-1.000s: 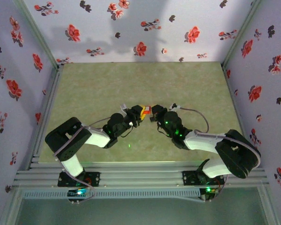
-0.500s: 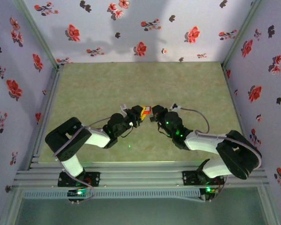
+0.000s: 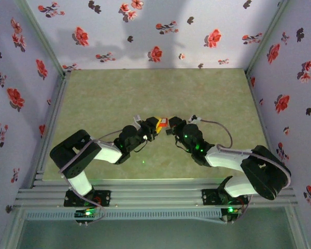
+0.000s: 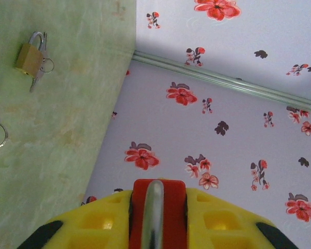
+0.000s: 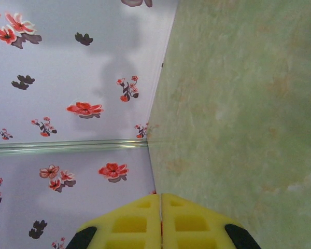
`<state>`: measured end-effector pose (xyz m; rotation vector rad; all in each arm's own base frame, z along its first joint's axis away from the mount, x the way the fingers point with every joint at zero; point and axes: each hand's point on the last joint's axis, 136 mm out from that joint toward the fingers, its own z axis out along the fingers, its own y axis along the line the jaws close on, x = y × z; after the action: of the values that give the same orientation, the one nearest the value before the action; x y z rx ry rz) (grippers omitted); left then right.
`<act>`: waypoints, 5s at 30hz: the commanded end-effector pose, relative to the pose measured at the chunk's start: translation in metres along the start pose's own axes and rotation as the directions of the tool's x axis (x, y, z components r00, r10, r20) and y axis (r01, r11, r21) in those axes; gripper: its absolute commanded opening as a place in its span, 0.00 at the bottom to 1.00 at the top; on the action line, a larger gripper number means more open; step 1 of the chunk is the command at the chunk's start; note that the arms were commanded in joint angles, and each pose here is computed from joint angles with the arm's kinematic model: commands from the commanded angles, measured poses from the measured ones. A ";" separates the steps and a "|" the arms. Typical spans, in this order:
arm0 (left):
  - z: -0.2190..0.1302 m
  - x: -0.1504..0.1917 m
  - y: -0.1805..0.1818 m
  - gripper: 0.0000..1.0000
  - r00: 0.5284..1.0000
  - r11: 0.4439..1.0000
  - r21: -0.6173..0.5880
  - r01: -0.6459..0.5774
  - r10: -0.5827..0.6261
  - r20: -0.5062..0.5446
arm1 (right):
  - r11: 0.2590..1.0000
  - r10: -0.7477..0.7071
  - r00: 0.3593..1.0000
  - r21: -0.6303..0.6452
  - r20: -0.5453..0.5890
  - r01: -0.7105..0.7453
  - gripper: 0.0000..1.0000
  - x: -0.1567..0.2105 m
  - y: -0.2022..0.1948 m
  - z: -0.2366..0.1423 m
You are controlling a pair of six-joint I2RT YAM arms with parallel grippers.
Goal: Lock with the key
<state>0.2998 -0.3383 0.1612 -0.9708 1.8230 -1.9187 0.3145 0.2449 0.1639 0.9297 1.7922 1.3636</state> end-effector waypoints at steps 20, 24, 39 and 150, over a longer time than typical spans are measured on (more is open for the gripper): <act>-0.006 -0.023 -0.006 0.00 0.995 1.000 0.030 -0.006 0.003 0.095 | 0.997 -0.031 0.977 0.072 0.210 0.016 0.00 -0.054 -0.021 -0.014; -0.006 -0.023 -0.005 0.00 0.995 1.000 0.028 -0.004 0.001 0.096 | 0.997 -0.030 0.976 0.073 0.216 0.015 0.00 -0.056 -0.022 -0.015; -0.006 -0.024 -0.004 0.00 0.995 1.000 0.024 -0.001 -0.002 0.099 | 0.996 -0.032 0.972 0.086 0.232 0.013 0.00 -0.059 -0.025 -0.019; -0.029 -0.078 0.113 0.37 0.603 0.386 -0.501 -0.775 0.214 -0.769 | 0.761 -0.596 0.641 -0.086 -0.484 0.643 0.00 0.001 -0.008 -0.061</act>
<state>0.3081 -0.2846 0.0376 0.2291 3.0108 -0.9332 0.2609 0.2131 0.1699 -0.0353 2.2868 1.1161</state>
